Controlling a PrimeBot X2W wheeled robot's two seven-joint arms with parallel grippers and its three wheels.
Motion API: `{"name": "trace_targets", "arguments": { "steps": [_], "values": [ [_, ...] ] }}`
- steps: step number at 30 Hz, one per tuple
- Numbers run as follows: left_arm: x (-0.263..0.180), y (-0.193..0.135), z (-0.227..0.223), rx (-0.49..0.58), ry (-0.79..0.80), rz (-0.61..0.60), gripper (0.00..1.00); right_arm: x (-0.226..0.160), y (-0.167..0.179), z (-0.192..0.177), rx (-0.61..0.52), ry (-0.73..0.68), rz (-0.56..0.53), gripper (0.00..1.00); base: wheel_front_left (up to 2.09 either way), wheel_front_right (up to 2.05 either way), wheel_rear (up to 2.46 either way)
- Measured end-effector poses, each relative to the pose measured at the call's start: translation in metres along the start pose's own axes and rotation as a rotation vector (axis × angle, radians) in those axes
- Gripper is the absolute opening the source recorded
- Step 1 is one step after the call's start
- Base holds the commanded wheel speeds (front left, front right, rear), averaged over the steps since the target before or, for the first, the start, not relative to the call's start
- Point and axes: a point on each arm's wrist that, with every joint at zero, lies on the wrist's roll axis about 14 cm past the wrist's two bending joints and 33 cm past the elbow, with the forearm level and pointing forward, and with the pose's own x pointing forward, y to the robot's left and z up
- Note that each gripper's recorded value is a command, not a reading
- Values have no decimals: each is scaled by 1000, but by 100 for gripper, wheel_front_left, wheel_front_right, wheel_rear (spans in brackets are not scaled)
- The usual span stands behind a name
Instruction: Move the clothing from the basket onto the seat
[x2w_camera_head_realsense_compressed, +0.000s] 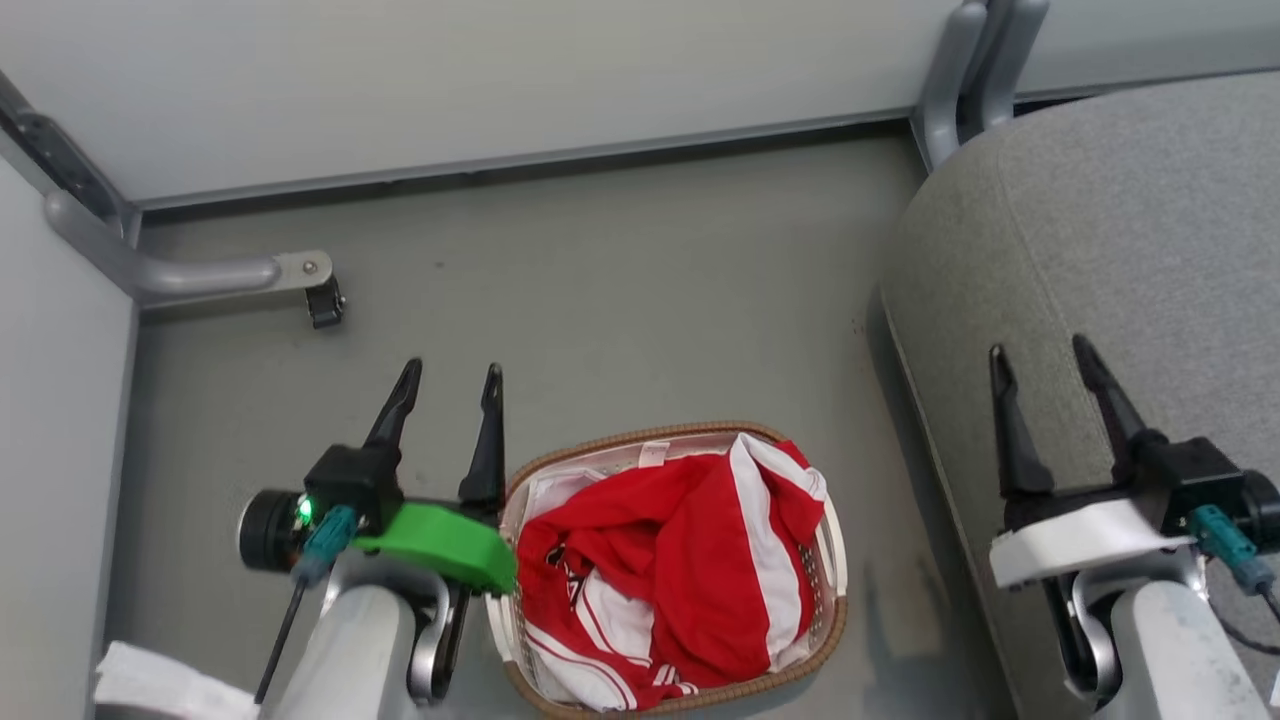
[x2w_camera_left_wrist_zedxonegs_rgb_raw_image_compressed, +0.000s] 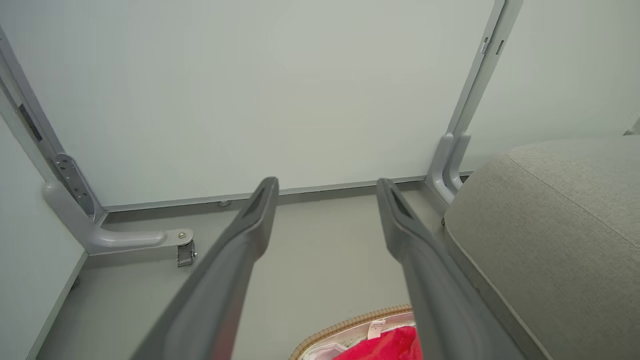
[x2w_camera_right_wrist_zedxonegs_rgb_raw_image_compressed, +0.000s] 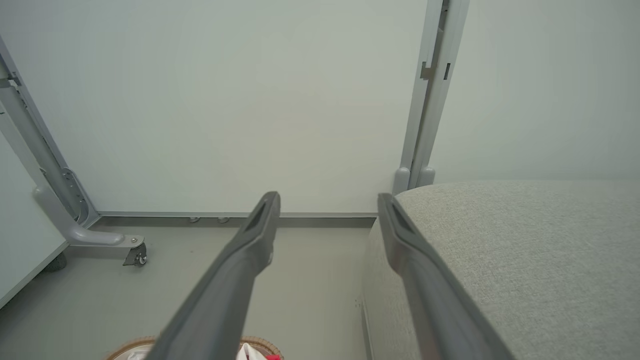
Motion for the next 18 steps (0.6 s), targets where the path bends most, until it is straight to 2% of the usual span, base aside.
{"name": "trace_targets", "arguments": {
  "steps": [5, 10, 18],
  "values": [
    [42, -20, -22, 21, 65, -107, 100, 31, -18, 7, -26, -52, -37, 100, 0, 0, 0],
    [70, -35, -75, 13, 212, -199, 100, 61, -36, 5, -44, -92, -77, 100, 0, 0, 0],
    [75, -62, -174, 17, 474, -362, 100, 88, -54, -32, -55, -63, -107, 100, 0, 0, 0]
  ]
}}
